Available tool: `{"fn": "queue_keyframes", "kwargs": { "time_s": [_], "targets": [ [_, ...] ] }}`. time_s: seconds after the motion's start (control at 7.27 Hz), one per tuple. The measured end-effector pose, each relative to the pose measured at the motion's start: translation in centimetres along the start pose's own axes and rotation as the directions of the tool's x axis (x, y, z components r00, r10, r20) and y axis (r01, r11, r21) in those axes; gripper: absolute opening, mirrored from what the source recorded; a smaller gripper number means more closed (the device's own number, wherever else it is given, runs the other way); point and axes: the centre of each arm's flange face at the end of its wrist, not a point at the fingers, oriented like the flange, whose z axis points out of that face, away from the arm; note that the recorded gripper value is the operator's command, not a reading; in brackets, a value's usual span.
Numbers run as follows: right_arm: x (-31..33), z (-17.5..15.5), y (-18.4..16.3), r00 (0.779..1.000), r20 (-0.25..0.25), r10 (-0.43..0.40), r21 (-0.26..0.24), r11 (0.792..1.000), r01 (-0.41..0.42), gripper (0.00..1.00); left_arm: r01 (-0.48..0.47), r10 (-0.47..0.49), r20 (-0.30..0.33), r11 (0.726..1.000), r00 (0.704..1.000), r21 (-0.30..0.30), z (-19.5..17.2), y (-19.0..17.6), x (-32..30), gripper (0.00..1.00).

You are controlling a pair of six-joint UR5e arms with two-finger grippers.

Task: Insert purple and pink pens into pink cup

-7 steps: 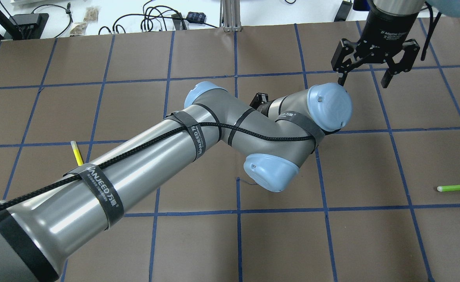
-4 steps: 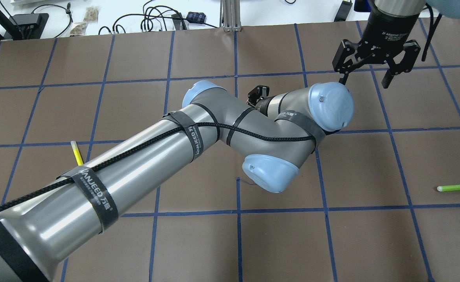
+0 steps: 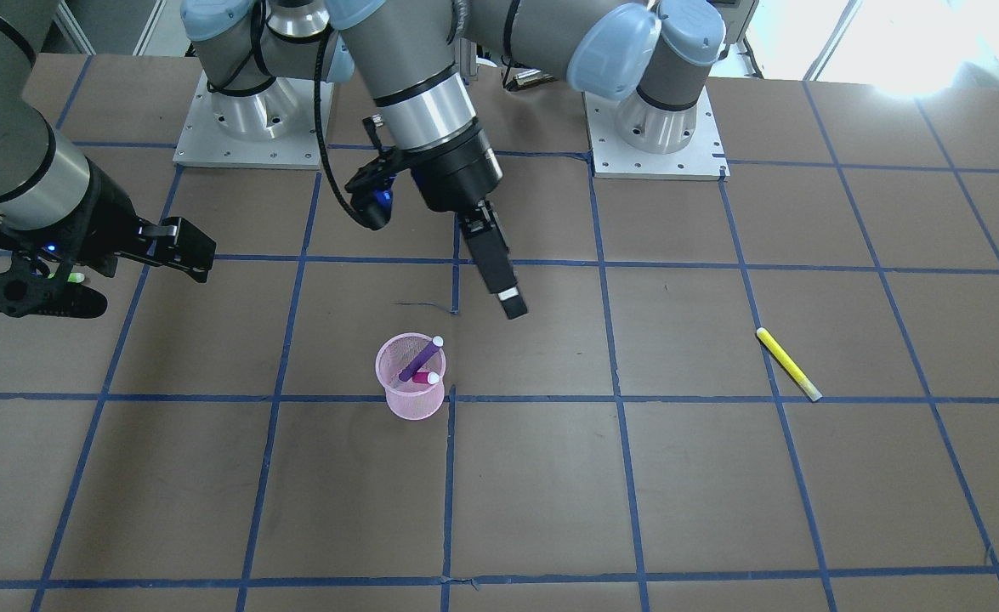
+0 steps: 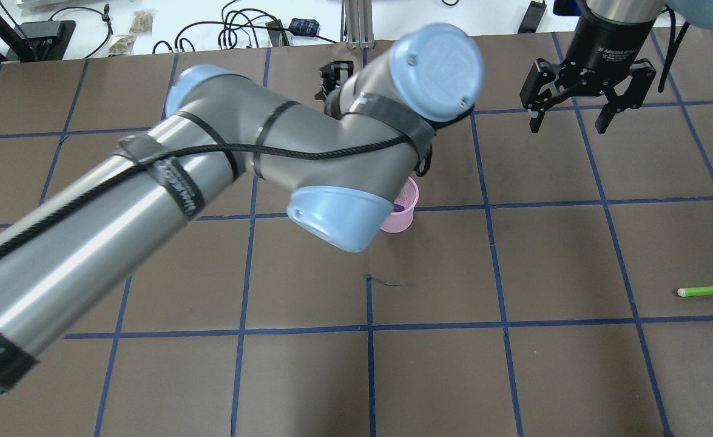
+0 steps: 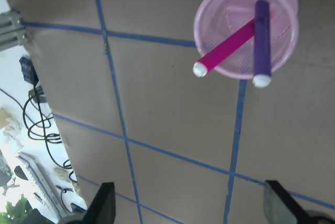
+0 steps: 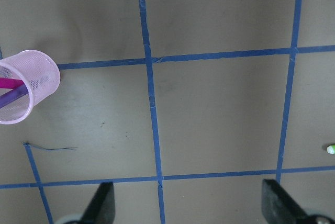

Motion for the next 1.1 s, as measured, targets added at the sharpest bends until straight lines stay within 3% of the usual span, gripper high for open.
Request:
{"fn": "queue_keyframes", "kwargs": {
  "time_s": [0.28, 0.55, 0.69, 0.83, 0.96, 1.1],
  "targets": [
    [-0.6, -0.6, 0.4, 1.0, 0.011, 0.005, 0.012, 1.0, -0.005, 1.0, 0.224, -0.224, -0.021, 0.975, 0.974, 0.004, 0.4, 9.9, -6.2, 1.0],
    [-3.1, -1.8, 1.8, 1.0, 0.003, -0.031, 0.056, 0.998, 0.03, 1.0, 0.44, -0.438, -0.117, 0.898, 0.891, -0.008, 2.2, 18.9, -9.1, 1.0],
    [-4.1, -2.4, 2.5, 0.999, 0.001, -0.035, 0.078, 0.996, 0.035, 1.0, 0.523, -0.518, -0.196, 0.852, 0.833, -0.03, 3.5, 22.7, -9.3, 0.99],
    [-4.6, -2.6, 2.9, 0.999, 0.004, -0.035, 0.088, 0.996, 0.035, 1.0, 0.623, -0.608, -0.285, 0.781, 0.741, -0.047, 4.7, 25.3, -8.7, 0.99],
    [-4.8, -2.5, 3.1, 0.999, 0.009, -0.036, 0.089, 0.995, 0.035, 1.0, 0.742, -0.724, -0.341, 0.663, 0.6, -0.102, 5.5, 26.6, -7.4, 1.0],
    [-4.9, -2.5, 3.4, 0.999, 0.013, -0.039, 0.092, 0.995, 0.037, 1.0, 0.838, -0.817, -0.382, 0.52, 0.432, -0.164, 5.6, 26.6, -6.1, 1.0]
  ]
}}
